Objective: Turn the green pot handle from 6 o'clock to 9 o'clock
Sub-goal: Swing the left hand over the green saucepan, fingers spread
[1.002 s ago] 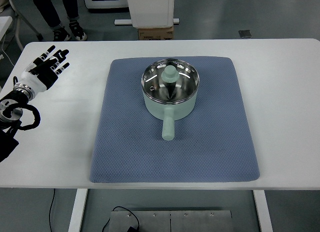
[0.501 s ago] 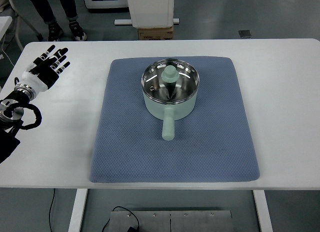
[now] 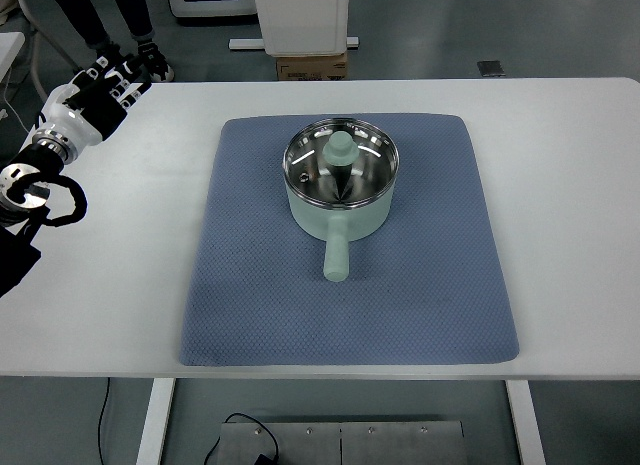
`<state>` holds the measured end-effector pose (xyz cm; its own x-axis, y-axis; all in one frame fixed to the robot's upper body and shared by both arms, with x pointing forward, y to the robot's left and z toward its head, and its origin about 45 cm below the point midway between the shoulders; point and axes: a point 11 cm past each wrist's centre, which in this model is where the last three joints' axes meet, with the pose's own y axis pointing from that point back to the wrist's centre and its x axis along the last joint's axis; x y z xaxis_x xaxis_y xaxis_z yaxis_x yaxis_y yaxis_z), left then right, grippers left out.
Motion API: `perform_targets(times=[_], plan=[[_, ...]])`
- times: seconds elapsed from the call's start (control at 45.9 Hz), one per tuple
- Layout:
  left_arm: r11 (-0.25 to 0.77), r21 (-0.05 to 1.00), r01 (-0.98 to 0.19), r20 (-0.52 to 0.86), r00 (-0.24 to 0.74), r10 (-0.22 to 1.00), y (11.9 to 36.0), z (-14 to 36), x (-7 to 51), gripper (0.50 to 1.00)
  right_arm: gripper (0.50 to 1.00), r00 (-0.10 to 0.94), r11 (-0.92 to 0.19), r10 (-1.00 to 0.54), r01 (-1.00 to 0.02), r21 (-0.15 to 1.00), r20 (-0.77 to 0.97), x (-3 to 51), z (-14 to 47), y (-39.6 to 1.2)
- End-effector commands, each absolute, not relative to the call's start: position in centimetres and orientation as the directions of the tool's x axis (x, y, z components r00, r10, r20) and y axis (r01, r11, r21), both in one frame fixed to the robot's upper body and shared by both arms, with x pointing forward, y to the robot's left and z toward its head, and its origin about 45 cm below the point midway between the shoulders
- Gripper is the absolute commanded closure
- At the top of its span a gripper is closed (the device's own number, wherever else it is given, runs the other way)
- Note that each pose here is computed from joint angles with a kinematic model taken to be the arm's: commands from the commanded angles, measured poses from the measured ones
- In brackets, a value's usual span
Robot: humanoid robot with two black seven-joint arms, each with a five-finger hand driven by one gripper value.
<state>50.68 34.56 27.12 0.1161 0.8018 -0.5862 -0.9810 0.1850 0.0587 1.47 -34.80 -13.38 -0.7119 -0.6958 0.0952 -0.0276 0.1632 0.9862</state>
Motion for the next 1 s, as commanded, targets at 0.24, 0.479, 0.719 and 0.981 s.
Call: perform_targets(times=[0.24, 0.479, 0.719, 0.981], plan=[[0.477, -0.036, -0.878, -0.339, 0.460, 0.821, 23.2, 36.4, 52.5, 0.500, 0.500, -0.712, 0.164, -0.696, -0.027, 0.986, 0.096, 1.5, -13.4, -34.8], [0.689, -0.018, -0.725, -0.180, 0.680, 0.711, 14.0, 39.3, 50.3, 0.500, 0.500, -0.712, 0.164, -0.696, -0.027, 0.986, 0.096, 1.5, -13.4, -34.8], [0.880, 0.064, -0.471, -0.018, 0.881, 0.473, 5.6, 40.3, 44.8, 0.500, 0.500, -0.712, 0.164, -0.696, -0.027, 0.986, 0.096, 1.5, -13.4, -34.8], [0.945, 0.238, -0.224, 0.048, 0.974, 0.219, 0.3, 36.7, 40.1, 0.500, 0.500, -0.712, 0.164, -0.696, -0.027, 0.986, 0.096, 1.5, -13.4, -34.8]])
